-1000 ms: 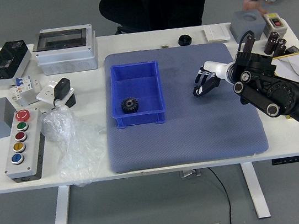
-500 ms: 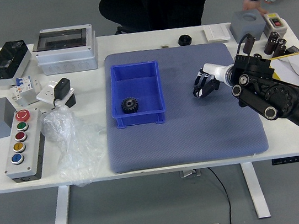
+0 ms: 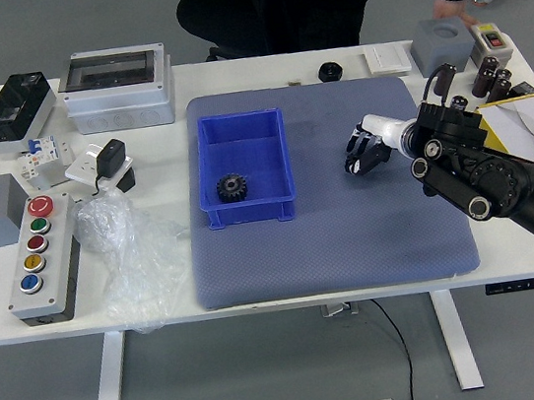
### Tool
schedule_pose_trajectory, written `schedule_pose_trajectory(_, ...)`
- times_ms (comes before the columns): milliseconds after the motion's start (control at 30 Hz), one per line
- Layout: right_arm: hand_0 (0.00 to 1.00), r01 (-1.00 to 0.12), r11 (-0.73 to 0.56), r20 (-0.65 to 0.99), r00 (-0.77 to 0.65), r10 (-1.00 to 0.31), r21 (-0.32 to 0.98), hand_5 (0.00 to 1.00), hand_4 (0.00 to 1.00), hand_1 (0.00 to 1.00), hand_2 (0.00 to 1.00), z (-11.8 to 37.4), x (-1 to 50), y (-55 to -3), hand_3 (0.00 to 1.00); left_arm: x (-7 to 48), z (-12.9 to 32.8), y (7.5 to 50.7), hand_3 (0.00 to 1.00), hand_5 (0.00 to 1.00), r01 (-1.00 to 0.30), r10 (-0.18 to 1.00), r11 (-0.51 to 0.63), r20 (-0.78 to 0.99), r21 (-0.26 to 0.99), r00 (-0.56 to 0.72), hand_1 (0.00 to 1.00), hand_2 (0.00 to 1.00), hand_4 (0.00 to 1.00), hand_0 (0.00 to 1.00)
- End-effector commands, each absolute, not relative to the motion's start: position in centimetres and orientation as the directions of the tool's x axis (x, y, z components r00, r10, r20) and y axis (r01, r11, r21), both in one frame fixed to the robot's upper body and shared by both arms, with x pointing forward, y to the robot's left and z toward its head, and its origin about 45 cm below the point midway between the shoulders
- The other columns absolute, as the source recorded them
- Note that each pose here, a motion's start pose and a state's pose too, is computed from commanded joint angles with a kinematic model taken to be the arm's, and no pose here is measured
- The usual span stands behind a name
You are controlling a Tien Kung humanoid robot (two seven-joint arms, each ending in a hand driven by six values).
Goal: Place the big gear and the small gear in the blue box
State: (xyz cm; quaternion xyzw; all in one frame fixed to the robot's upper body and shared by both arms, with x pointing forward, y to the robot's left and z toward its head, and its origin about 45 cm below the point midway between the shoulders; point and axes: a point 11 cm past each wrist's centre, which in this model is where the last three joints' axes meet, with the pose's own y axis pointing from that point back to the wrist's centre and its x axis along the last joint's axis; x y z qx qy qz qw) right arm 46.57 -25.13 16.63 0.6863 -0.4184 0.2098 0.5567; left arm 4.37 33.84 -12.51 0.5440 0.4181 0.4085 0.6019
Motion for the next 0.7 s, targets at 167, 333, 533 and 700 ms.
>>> schedule_pose_trajectory(167,0.377,-0.816,-0.020,0.764,0.549,-0.339,0.577,0.129,0.685,0.416,0.544,16.58,46.57,-25.24,0.636,4.29,-12.51,33.90,0.795,0.379,-0.035,0.946,0.073,-0.058,0.997,0.318,0.839,0.836,0.612,0.866)
schedule_pose_trajectory(333,0.377,-0.817,-0.015,0.767,0.547,-0.336,0.576,0.097,0.651,0.381,0.498,16.40,46.49,-25.29,0.623,4.27,-12.51,33.92,0.795,0.378,-0.035,0.946,0.073,-0.058,0.997,0.318,0.839,0.836,0.612,0.866)
schedule_pose_trajectory(533,0.382,-0.813,-0.012,0.764,0.551,-0.336,0.582,0.075,0.623,0.370,0.484,15.98,46.27,-25.20,0.616,4.22,-12.51,33.93,0.795,0.378,-0.034,0.946,0.072,-0.058,0.997,0.318,0.839,0.836,0.612,0.866)
schedule_pose_trajectory(700,0.389,-0.811,-0.010,0.762,0.553,-0.337,0.585,0.073,0.614,0.363,0.476,15.73,46.14,-25.17,0.614,4.26,-12.51,33.89,0.794,0.377,-0.035,0.946,0.073,-0.059,0.997,0.318,0.839,0.836,0.612,0.865)
